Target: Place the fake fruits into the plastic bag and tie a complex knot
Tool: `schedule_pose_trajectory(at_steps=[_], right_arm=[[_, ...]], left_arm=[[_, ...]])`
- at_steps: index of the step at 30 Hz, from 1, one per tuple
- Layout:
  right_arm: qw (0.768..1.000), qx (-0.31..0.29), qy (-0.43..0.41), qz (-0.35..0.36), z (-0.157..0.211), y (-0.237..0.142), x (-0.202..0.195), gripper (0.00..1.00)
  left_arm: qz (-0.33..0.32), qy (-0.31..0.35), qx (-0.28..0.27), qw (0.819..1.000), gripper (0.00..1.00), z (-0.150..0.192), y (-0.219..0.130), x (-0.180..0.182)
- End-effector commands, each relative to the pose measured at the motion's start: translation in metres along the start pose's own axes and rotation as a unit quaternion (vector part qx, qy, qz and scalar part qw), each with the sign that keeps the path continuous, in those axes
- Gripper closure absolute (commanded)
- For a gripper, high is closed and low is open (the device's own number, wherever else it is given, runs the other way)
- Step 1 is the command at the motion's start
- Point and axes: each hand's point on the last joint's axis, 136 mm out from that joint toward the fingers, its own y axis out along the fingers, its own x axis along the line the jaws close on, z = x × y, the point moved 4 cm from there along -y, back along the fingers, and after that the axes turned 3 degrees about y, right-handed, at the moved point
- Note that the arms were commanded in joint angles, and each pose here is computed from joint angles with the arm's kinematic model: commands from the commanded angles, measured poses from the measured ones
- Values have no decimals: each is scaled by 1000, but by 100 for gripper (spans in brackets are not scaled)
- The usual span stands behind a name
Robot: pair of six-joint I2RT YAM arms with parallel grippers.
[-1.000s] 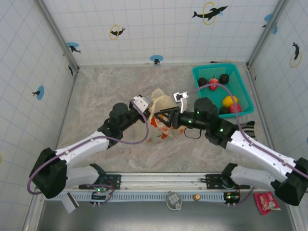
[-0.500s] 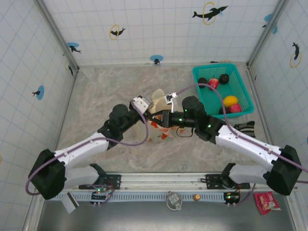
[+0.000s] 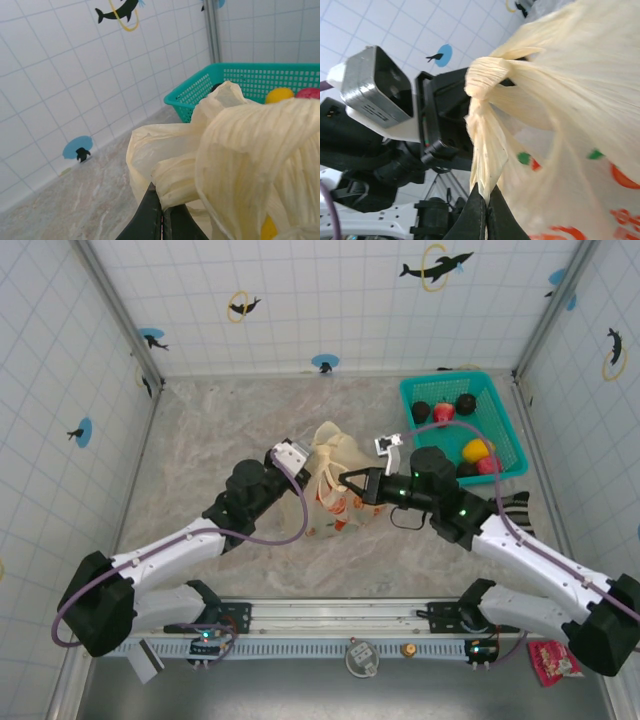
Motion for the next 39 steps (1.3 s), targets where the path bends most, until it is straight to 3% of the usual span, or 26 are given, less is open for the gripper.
schedule_pose_trajectory(at_steps=[1, 7, 10, 13, 16, 22, 23, 24, 25, 27, 29, 30, 31, 33, 39], right_arm=[[998, 6, -6, 57, 12, -11, -29, 100], [977, 5, -7, 212, 54, -40, -108, 100], [949, -10, 13, 314, 77, -67, -156, 100], [929, -49, 50, 364, 91, -90, -187, 100], [925, -81, 79, 363, 93, -97, -198, 100], [961, -66, 26, 266, 62, -72, -153, 100], [964, -64, 10, 258, 55, -70, -145, 98], [966, -64, -7, 250, 48, -69, -136, 82], [967, -64, -23, 245, 41, -68, -128, 64], [966, -74, -49, 243, 28, -72, -115, 45], [963, -85, -80, 242, 18, -78, -104, 35], [962, -92, -97, 238, 13, -80, -97, 30], [963, -95, -118, 221, 10, -81, -89, 28], [962, -106, -145, 204, 5, -84, -78, 2], [910, -199, -180, 315, -27, -120, -83, 2]], left_arm=[[-72, -18, 20, 997, 100, 3, -4, 20], [-112, -54, 118, 985, 100, 57, -13, 21], [-163, -64, 193, 966, 100, 94, -19, 35], [-208, -113, 231, 944, 100, 121, -31, 59], [-234, -147, 229, 933, 100, 128, -37, 77], [-149, -168, 203, 953, 100, 109, -15, 63], [-134, -171, 196, 956, 100, 105, -13, 60], [-116, -175, 190, 959, 100, 101, -11, 56], [-99, -178, 184, 962, 88, 97, -11, 53], [-82, -184, 167, 965, 55, 87, -16, 49], [-64, -185, 144, 970, 14, 77, -25, 45], [-56, -181, 132, 973, 2, 72, -31, 43], [-55, -177, 124, 975, 2, 70, -37, 42], [-72, -179, 113, 975, 2, 69, -50, 44], [-130, -199, 80, 968, 2, 73, -84, 51]])
